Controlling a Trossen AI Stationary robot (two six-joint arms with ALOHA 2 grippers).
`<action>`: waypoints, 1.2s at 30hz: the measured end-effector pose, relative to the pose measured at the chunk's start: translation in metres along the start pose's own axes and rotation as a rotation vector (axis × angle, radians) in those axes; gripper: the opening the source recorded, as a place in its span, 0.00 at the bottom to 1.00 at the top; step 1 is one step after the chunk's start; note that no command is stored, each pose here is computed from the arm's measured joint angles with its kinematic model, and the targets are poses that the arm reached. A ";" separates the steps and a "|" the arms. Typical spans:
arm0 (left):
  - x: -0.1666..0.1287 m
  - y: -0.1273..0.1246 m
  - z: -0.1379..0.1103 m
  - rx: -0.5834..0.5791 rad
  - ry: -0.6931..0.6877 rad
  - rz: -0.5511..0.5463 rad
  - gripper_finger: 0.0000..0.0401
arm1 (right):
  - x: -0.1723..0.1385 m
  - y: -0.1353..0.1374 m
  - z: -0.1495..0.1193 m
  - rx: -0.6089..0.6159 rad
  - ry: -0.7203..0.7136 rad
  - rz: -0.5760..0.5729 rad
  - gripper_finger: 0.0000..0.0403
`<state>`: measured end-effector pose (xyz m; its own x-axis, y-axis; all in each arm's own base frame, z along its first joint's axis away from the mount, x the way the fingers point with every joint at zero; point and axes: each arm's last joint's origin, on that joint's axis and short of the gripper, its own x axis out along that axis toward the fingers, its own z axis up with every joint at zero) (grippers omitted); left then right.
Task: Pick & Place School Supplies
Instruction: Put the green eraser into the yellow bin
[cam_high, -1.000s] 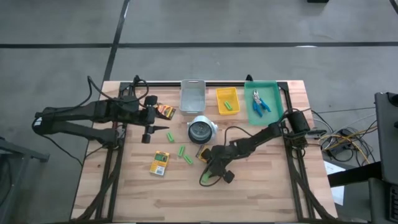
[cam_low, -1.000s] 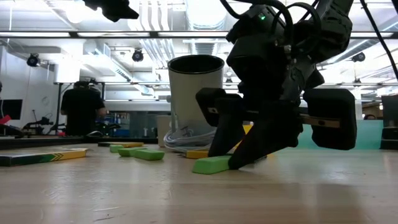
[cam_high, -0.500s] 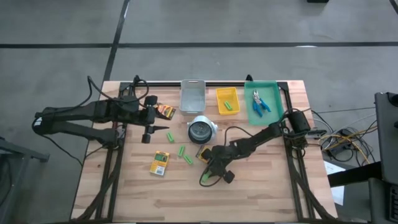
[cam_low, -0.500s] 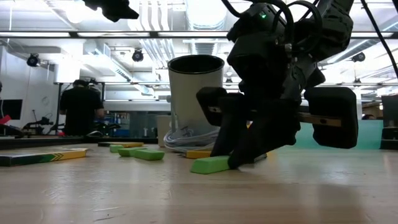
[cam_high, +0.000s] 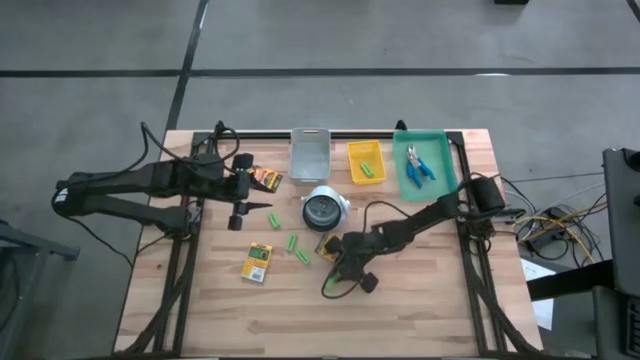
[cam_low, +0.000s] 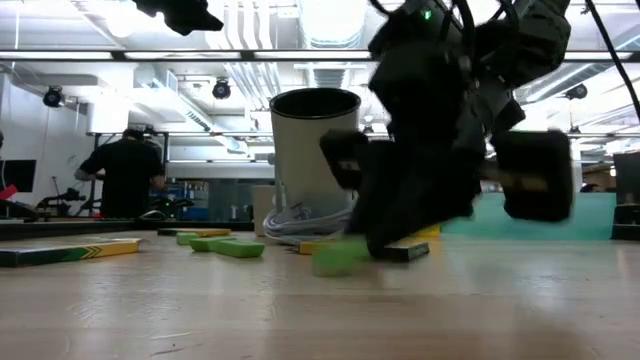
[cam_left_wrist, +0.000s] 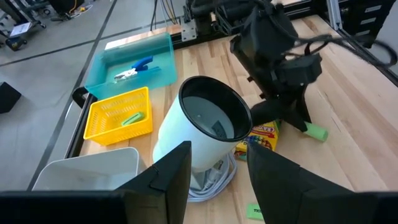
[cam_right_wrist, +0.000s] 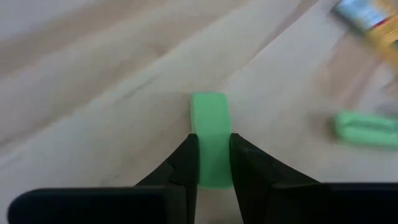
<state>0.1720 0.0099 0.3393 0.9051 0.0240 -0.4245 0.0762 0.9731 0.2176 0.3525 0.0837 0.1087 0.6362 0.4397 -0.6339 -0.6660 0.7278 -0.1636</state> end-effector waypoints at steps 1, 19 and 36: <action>0.000 0.000 0.000 0.000 0.000 0.000 0.40 | -0.004 -0.001 0.005 -0.005 -0.017 -0.009 0.17; 0.000 0.000 0.000 0.000 0.000 0.000 0.40 | -0.093 -0.007 0.058 0.001 -0.083 -0.144 0.18; 0.000 0.000 0.000 0.000 0.000 0.000 0.40 | -0.185 -0.025 0.052 0.271 -0.040 -0.564 0.19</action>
<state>0.1719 0.0099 0.3394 0.9053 0.0242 -0.4241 0.0761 0.9730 0.2181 0.2718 0.0114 0.2689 0.8783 -0.0355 -0.4768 -0.1044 0.9589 -0.2637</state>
